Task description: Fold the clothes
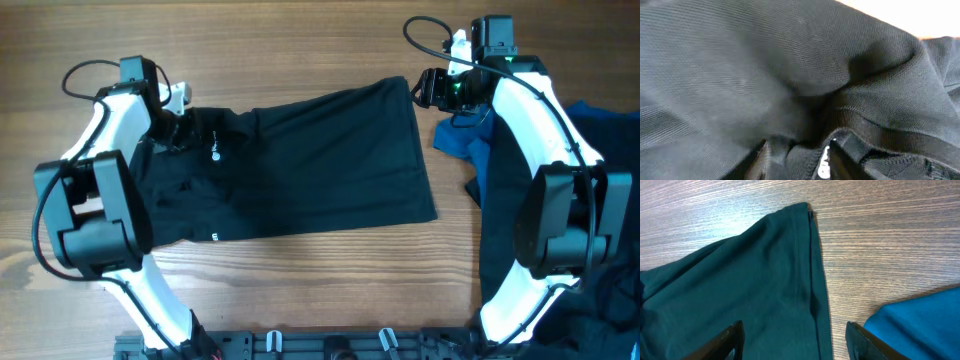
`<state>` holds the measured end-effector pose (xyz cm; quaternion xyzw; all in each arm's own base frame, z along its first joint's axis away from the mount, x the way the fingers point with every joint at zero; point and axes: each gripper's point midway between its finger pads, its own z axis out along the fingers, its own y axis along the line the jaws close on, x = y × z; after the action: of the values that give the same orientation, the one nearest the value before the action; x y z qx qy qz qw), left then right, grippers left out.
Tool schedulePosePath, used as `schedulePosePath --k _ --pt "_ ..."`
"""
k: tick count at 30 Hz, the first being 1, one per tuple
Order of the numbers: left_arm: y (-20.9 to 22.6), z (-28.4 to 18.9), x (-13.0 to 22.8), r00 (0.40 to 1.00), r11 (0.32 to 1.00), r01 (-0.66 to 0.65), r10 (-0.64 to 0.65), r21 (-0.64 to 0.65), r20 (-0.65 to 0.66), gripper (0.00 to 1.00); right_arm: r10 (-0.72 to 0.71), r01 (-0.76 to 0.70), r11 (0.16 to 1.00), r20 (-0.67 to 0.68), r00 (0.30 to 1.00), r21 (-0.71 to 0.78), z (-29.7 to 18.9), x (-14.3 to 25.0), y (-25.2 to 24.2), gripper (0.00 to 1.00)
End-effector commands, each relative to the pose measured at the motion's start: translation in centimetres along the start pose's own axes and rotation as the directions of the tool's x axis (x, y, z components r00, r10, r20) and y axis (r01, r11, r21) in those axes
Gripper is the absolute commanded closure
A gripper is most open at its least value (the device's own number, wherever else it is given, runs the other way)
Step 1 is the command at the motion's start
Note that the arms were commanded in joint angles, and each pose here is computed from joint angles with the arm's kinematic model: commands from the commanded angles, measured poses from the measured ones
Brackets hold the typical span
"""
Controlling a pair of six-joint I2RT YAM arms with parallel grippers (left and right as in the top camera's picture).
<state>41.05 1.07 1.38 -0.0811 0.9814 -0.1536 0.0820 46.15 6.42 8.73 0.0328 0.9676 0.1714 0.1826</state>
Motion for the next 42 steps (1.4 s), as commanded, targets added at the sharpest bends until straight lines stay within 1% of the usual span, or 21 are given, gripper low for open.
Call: schedulePosePath --k 1,3,6,8,9,12,14,16,18,21,24,26,27,29,31,34,35,36,40,41,42 --pt "-1.3 2.0 1.3 0.997 0.994 -0.054 0.060 0.099 -0.058 0.76 0.007 -0.007 1.000 -0.007 1.000 0.004 0.2 0.1 -0.1 0.35" --pt "-1.5 2.3 1.5 0.996 0.993 -0.051 0.059 0.111 -0.070 0.96 0.006 -0.006 1.000 -0.006 1.000 0.004 0.2 0.1 -0.1 0.35" --pt "-1.4 1.8 1.8 0.996 0.994 -0.035 0.043 0.101 -0.082 0.96 0.007 -0.007 1.000 -0.006 1.000 0.004 0.2 0.1 -0.1 0.35" --pt "-1.1 0.7 1.4 0.997 0.996 0.037 -0.031 0.080 -0.077 0.96 0.006 -0.006 1.000 -0.007 1.000 0.004 0.2 0.1 -0.1 0.36" --pt "-1.1 -0.3 0.9 0.993 0.992 0.104 -0.099 0.076 -0.063 0.96 0.006 -0.006 1.000 -0.007 1.000 0.004 0.2 0.1 -0.1 0.35" --pt "-1.6 -3.5 -1.1 0.967 0.964 0.254 -0.255 0.081 0.004 0.96 0.006 -0.006 1.000 -0.007 1.000 0.004 0.2 0.1 -0.1 0.35" --pt "-0.8 -4.9 -2.0 0.919 0.921 0.387 -0.389 0.034 0.065 0.96 0.006 -0.006 1.000 -0.006 1.000 0.004 0.2 0.1 -0.1 0.35" --pt "-0.6 -5.3 -2.7 0.887 0.892 0.450 -0.451 0.031 0.100 0.96 0.006 -0.006 1.000 -0.006 1.000 0.004 0.2 0.1 -0.1 0.35" --pt "-0.4 -5.2 -2.5 0.869 0.874 0.485 -0.484 0.020 0.101 0.96 0.006 -0.006 1.000 -0.006 1.000 0.004 0.2 0.1 -0.1 0.34" --pt "0.2 -5.2 -2.6 0.797 0.803 0.595 -0.592 0.006 0.122 0.96 0.006 -0.006 1.000 -0.006 1.000 0.004 0.2 0.1 -0.1 0.35" --pt "1.4 -5.4 -2.9 0.767 0.775 0.631 -0.618 -0.032 0.171 0.96 0.007 -0.007 1.000 -0.007 1.000 0.004 0.2 0.1 -0.1 0.35" --pt "3.2 -5.7 -2.2 0.760 0.754 0.644 -0.612 -0.128 0.219 0.96 0.007 -0.007 1.000 -0.010 1.000 0.005 0.2 0.2 -0.2 0.35" --pt "4.6 -6.0 -1.5 0.757 0.730 0.651 -0.602 -0.209 0.253 0.96 0.007 -0.007 1.000 -0.012 1.000 0.005 0.2 0.3 -0.2 0.34" --pt "6.2 -6.6 -0.8 0.757 0.698 0.653 -0.585 -0.294 0.291 0.96 0.006 -0.006 1.000 -0.012 1.000 0.005 0.2 0.3 -0.2 0.34" --pt "6.6 -6.8 -0.8 0.779 0.706 0.627 -0.550 -0.329 0.301 0.96 0.005 -0.005 1.000 -0.009 1.000 0.005 0.2 0.2 -0.2 0.34" --pt "6.5 -6.8 -1.0 0.820 0.739 0.571 -0.492 -0.357 0.292 0.86 0.007 -0.007 1.000 -0.012 1.000 0.005 0.2 0.3 -0.2 0.34" --pt "6.4 -6.9 -1.0 0.838 0.755 0.544 -0.468 -0.366 0.280 0.77 0.008 -0.008 1.000 -0.014 1.000 0.005 0.2 0.3 -0.2 0.34" --pt "6.3 -6.9 -0.8 0.849 0.762 0.528 -0.456 -0.374 0.267 0.73 0.007 -0.007 1.000 -0.017 1.000 0.006 0.2 0.4 -0.2 0.34" --pt "6.2 -7.7 0.6 0.857 0.758 0.516 -0.462 -0.399 0.230 0.63 0.007 -0.007 1.000 -0.018 1.000 0.009 0.2 0.4 -0.2 0.33" --pt "6.0 -7.9 1.0 0.864 0.763 0.504 -0.457 -0.404 0.213 0.58 0.007 -0.007 1.000 -0.018 1.000 0.009 0.2 0.4 -0.2 0.32" --pt "5.7 -7.8 1.5 0.888 0.789 0.458 -0.428 -0.409 0.168 0.57 0.008 -0.008 1.000 -0.018 1.000 0.009 0.2 0.4 -0.2 0.31"
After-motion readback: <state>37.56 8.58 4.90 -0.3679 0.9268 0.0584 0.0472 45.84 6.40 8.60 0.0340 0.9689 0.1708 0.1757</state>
